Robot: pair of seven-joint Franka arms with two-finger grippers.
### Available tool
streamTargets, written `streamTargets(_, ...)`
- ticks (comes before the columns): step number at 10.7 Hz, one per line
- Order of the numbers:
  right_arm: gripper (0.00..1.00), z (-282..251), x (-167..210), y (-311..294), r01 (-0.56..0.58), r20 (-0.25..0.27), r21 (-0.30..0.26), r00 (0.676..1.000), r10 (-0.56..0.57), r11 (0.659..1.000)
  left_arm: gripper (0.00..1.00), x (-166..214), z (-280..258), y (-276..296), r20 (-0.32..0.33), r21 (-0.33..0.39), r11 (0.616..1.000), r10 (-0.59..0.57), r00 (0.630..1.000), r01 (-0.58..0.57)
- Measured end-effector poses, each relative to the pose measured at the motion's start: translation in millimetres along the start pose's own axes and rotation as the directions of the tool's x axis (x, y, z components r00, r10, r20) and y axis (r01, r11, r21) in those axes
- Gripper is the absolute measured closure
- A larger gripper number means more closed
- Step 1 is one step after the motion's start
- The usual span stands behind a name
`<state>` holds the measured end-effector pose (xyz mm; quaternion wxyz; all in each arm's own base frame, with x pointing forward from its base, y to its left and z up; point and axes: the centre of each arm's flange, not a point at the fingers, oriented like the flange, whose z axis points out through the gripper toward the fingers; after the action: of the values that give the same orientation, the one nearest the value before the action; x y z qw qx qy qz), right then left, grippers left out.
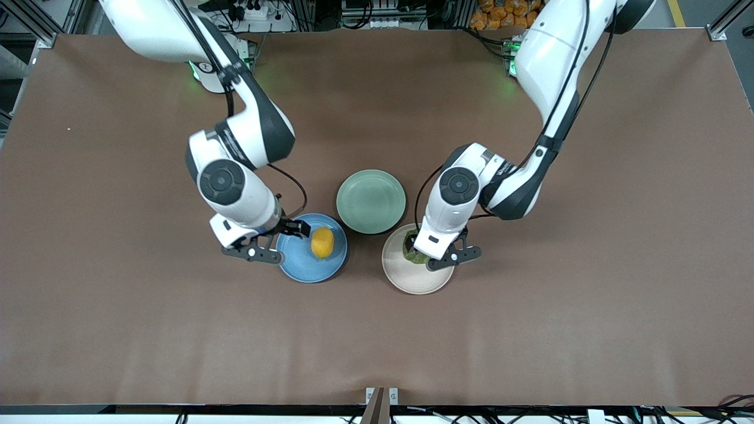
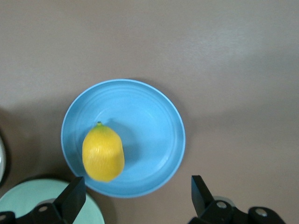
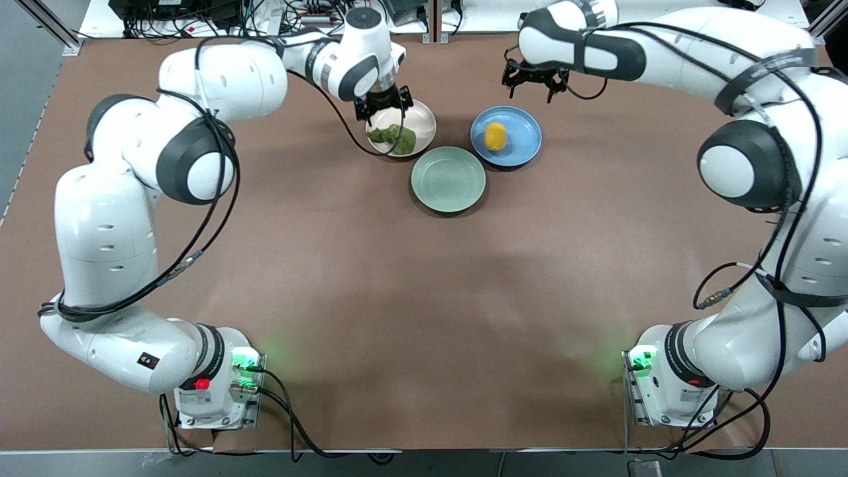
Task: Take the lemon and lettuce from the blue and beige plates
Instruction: 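Close the right gripper on the lemon while the left gripper grasps the lettuce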
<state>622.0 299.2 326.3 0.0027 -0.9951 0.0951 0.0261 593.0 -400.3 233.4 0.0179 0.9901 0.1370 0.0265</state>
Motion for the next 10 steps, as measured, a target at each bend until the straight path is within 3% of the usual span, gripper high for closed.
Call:
streamTargets(4,0.00,42.3,11.7,-7.4,-0.009,0.007,0.001,1.000,0.009,1.000,0.07,-10.8,23.9,4.0,0.020,0.015,1.000,-0.005,1.000,0.005)
streamTargets(6,0.00,56.3,13.0,-12.9,-0.048,0.002,0.008,0.999,0.048,0.999,0.33,-10.9,29.7,2.7,0.023,0.020,1.000,-0.007,1.000,0.006)
streamTargets(10,0.00,93.9,3.6,-34.9,-0.119,-0.011,0.026,0.993,0.119,0.993,0.40,-12.2,37.4,1.6,0.030,0.027,1.000,-0.007,1.000,0.006)
